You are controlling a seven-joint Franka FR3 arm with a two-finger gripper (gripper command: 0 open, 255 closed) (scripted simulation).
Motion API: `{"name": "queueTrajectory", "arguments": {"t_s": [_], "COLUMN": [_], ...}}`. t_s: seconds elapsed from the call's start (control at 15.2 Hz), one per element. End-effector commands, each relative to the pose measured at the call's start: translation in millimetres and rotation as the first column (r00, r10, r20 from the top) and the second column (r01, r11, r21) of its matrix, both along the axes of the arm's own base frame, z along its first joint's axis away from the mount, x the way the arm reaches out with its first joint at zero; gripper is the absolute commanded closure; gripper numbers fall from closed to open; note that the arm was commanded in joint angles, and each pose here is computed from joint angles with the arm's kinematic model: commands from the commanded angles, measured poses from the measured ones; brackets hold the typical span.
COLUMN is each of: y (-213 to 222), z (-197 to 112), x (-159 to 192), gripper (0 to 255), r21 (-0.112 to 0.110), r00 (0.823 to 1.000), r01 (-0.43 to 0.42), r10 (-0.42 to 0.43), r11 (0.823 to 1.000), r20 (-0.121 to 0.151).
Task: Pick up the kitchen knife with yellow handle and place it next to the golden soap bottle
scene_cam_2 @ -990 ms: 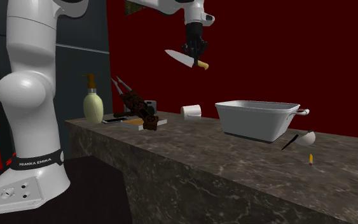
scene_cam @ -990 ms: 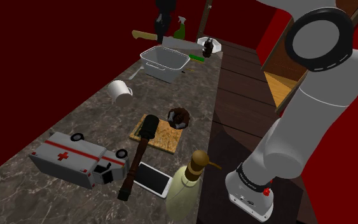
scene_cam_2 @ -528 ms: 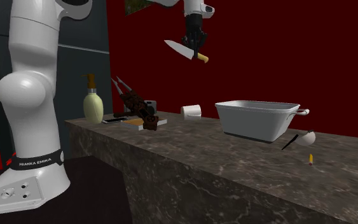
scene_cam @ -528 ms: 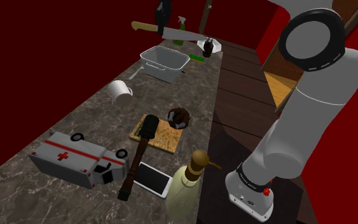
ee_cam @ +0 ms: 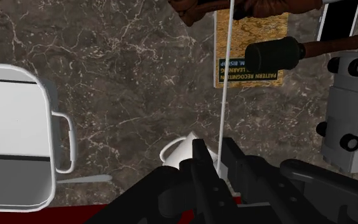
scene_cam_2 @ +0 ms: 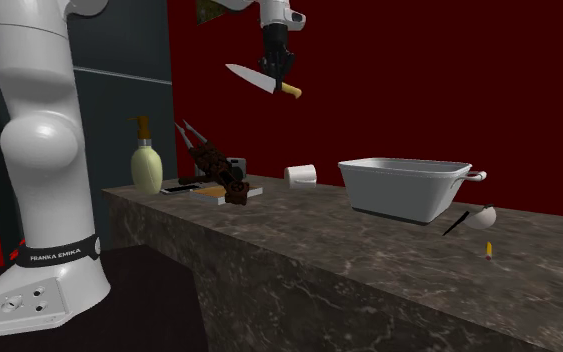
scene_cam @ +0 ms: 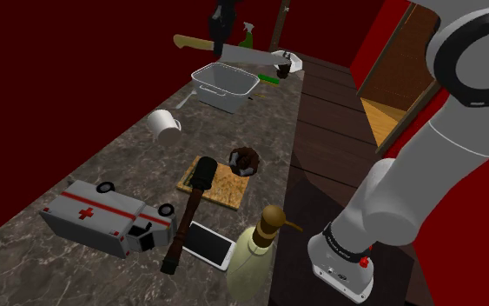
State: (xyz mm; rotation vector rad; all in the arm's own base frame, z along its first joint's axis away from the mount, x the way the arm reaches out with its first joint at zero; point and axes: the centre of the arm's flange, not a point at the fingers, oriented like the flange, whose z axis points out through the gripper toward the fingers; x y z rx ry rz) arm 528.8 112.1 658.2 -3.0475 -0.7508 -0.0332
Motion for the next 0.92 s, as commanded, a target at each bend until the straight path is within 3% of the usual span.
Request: {"name": "queueTrajectory", "arguments": {"t_s": [0.0,0.86], "y": [19.2,141.2], "z": [-1.2,-0.9], "x": [-18.5,-139.2], "gripper": [255,255], "r21": [0.000,0.000], "r00": [1.000,1.000], "r01": [0.001,0.001], "r10": [-0.001,-0.001], "r11": [1.000,1.000], "r20": [0.000,0.000]}}
